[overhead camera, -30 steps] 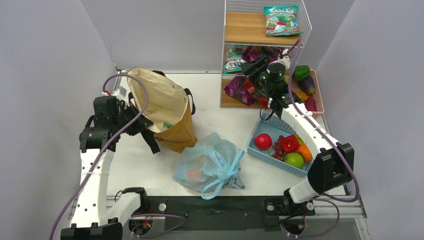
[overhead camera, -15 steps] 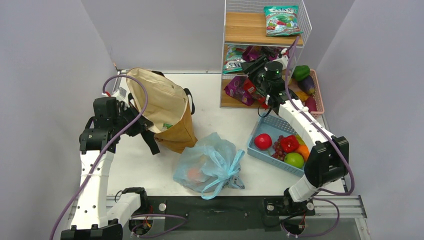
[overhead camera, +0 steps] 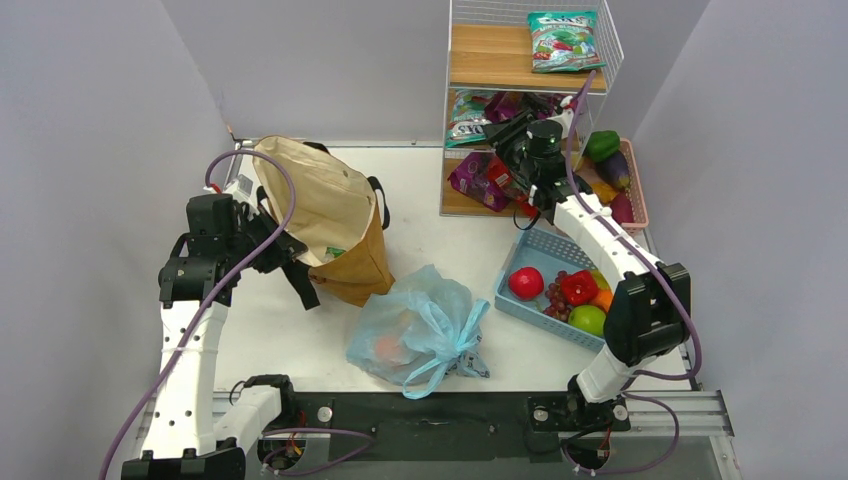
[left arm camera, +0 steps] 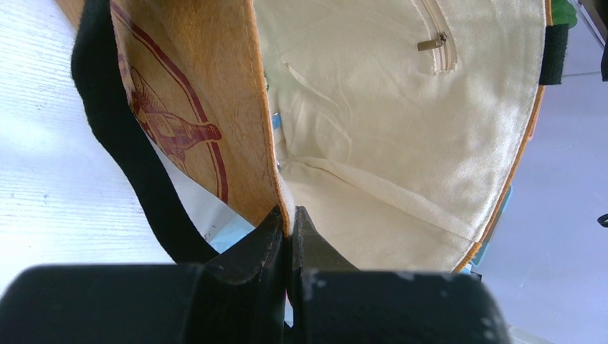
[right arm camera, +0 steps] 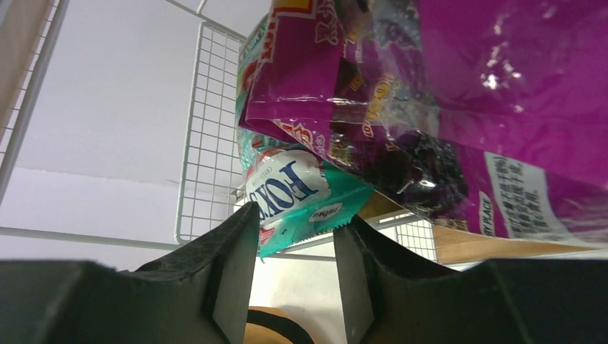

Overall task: Place the food into the grocery bag and tie it
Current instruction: Pick up the snack from the shelf.

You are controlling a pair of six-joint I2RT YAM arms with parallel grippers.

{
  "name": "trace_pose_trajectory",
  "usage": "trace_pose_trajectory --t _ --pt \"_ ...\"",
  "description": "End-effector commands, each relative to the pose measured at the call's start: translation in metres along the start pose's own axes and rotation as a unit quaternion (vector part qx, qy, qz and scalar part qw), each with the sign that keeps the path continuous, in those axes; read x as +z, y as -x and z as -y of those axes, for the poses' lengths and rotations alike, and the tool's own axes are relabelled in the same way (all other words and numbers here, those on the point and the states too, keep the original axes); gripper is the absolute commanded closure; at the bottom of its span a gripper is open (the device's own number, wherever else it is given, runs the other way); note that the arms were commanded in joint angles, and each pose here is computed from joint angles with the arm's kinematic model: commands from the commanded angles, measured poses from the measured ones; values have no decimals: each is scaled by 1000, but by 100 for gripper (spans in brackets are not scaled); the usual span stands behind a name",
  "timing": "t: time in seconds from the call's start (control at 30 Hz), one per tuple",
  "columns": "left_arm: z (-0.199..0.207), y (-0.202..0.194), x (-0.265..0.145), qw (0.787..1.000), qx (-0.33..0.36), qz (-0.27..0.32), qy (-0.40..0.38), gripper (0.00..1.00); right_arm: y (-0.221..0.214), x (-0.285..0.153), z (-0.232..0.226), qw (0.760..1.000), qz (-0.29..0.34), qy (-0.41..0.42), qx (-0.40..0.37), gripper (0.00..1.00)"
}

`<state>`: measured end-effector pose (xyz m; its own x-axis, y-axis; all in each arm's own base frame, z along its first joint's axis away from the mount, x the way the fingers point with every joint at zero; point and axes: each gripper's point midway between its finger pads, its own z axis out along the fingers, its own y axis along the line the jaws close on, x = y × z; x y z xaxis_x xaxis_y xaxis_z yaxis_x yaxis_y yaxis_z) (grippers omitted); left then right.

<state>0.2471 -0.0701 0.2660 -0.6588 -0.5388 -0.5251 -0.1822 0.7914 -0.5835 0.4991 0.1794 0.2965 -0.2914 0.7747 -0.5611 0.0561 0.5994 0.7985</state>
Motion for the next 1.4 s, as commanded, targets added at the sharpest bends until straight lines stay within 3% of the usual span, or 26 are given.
trace_pose_trajectory --t 0.0,0.27,0.4,1.37 --pt "10 5 -4 1000 4 11 -24 100 21 7 -26 999 32 37 7 63" --pt "6 1 -1 1000 1 6 -19 100 10 13 -21 999 12 39 2 82" --pt "5 0 -1 1000 1 4 -16 100 4 12 -24 999 -2 52 2 99" --pt "8 -1 -6 1000 -6 8 -22 100 35 -85 -100 985 -7 174 -1 100"
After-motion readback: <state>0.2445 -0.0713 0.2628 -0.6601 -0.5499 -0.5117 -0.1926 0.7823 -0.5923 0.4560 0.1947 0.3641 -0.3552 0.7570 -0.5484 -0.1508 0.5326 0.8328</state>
